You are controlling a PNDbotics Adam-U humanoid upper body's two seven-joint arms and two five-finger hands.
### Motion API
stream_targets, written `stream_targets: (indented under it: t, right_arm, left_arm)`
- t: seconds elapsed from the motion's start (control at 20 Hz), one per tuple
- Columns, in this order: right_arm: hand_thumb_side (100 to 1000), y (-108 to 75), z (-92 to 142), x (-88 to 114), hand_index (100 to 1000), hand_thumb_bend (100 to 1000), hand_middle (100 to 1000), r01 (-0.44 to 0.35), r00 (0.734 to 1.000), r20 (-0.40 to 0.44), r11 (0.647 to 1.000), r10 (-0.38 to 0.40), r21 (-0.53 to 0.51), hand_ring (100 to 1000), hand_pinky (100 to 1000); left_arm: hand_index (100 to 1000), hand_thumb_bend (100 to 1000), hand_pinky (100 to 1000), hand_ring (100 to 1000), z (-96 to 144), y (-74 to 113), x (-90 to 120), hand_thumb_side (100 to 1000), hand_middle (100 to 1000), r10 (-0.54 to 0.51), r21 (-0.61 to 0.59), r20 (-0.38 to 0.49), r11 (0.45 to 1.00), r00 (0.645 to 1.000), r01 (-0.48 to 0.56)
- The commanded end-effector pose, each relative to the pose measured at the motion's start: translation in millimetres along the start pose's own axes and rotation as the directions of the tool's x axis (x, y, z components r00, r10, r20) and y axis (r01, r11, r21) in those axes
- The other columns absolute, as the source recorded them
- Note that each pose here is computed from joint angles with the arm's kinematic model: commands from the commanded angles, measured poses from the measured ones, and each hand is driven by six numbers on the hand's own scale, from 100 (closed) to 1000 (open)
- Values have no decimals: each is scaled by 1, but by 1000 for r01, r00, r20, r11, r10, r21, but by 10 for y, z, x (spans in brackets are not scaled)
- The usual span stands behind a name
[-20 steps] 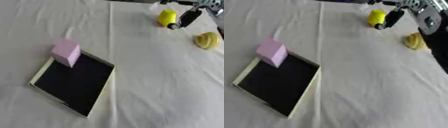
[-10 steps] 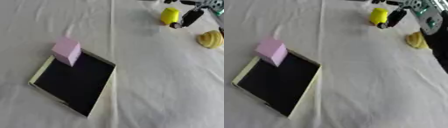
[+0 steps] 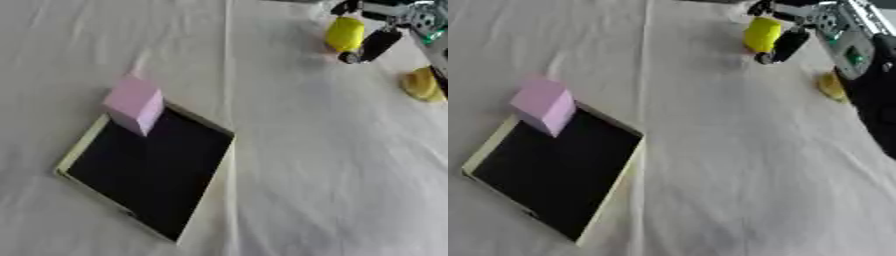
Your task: Pick up objects on the table and place them in the box.
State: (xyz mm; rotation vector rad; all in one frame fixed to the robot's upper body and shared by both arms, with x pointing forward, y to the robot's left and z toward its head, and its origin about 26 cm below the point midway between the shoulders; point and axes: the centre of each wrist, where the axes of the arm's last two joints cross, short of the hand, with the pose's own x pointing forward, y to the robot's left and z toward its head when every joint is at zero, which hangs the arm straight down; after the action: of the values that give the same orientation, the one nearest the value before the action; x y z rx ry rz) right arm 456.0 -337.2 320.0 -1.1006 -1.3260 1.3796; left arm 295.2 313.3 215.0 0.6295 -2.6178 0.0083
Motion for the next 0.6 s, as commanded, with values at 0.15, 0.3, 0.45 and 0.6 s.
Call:
stream_targets:
  t: [0.15, 0.3, 0.45, 0.6]
  right_arm:
    - [100, -149, 39, -83, 955, 336, 889, -17, 999, -50, 999, 15, -47, 965, 950]
    - [100, -153, 41, -105, 957, 353, 891, -16, 998, -69, 998, 12, -61, 964, 950]
    - [100, -151, 40, -115, 950, 327, 880, -19, 997, -80, 998, 14, -67, 960, 947]
    - [100, -143, 35, -113, 923, 285, 841, -12, 997, -77, 997, 6, -72, 945, 933]
  left_arm:
    - [865, 198, 812, 803, -52, 6, 56, 408, 786, 6, -5, 27, 1000, 1000, -6]
    - [865, 197, 812, 804, -49, 7, 55, 409, 787, 5, -5, 26, 1000, 1000, -5]
    - [865, 195, 812, 804, -48, 4, 55, 411, 787, 6, -6, 25, 1000, 1000, -6]
    - [864, 194, 812, 804, -48, -1, 56, 414, 787, 8, -8, 25, 1000, 1000, -7]
